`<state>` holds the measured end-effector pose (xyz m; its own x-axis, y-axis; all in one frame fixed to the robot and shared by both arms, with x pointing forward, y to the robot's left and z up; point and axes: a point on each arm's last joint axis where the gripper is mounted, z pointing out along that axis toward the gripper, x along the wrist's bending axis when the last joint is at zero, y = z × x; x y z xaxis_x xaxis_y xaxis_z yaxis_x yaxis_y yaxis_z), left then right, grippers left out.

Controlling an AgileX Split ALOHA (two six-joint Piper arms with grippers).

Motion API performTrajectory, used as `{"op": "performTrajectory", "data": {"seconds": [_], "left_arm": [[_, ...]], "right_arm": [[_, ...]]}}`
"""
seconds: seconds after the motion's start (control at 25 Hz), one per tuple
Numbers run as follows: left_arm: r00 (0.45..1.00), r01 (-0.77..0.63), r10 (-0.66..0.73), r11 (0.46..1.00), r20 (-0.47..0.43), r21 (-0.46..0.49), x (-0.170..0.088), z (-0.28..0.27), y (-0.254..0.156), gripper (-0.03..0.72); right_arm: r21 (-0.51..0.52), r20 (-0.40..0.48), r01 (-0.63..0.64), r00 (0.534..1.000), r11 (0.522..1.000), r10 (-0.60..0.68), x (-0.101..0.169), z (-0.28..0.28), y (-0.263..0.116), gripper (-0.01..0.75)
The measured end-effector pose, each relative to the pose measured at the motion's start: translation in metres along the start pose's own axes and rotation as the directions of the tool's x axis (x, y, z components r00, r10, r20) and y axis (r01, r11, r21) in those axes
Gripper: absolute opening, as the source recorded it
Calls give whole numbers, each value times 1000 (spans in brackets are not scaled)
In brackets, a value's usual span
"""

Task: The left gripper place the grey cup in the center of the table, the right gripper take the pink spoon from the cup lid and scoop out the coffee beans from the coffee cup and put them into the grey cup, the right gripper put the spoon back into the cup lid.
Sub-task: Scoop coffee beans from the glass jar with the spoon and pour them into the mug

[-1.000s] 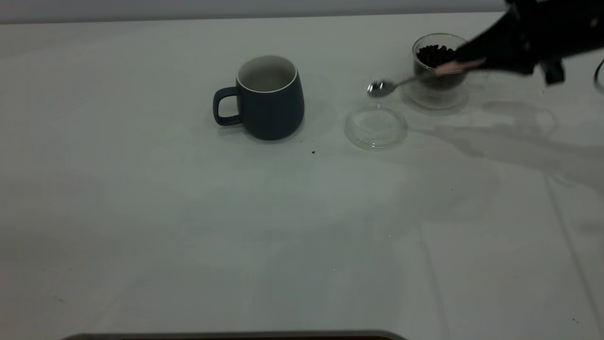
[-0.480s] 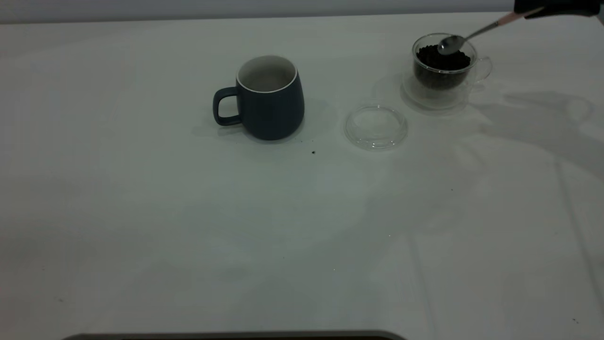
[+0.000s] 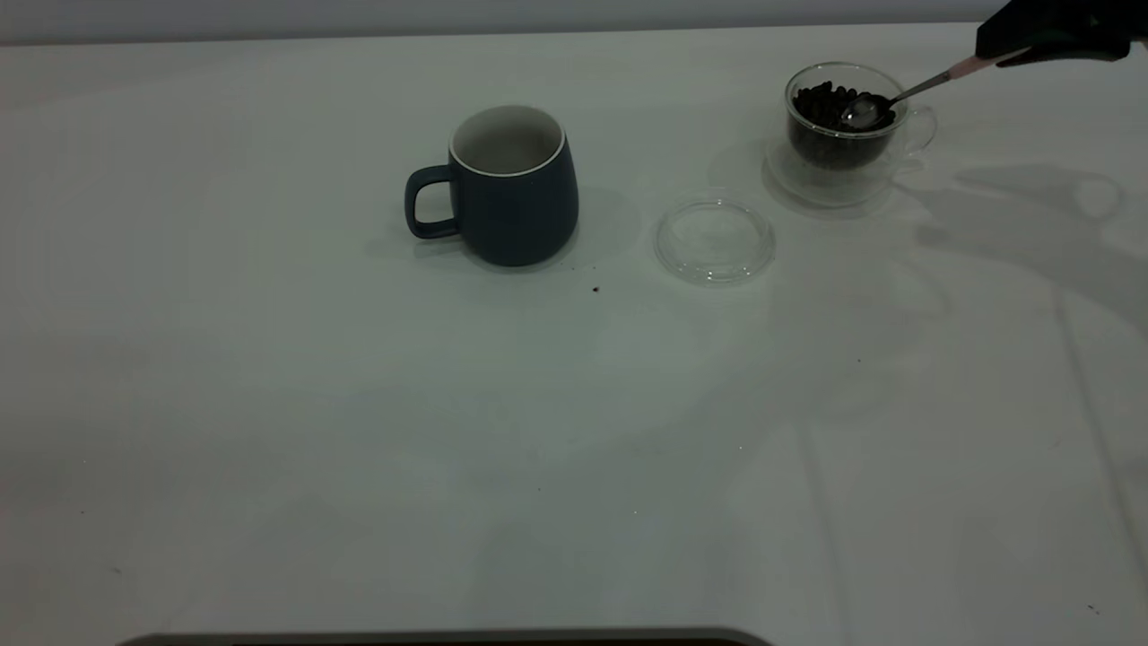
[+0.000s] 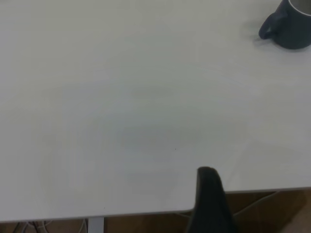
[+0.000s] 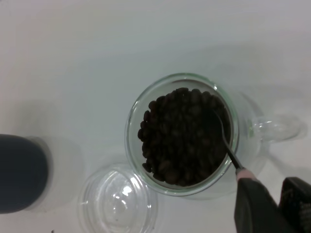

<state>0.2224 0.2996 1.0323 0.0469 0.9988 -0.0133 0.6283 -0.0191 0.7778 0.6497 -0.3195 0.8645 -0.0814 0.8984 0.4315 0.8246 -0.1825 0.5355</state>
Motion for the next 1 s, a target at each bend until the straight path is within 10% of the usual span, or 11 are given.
{"op": "performTrajectory", "data": {"seconds": [1.0], "left_arm": [[1000,1,-1,1000,0,0,0,0,0,567]], "right_arm": [[43,-288,-359,889,932,356,-41,17,-26,112]]}}
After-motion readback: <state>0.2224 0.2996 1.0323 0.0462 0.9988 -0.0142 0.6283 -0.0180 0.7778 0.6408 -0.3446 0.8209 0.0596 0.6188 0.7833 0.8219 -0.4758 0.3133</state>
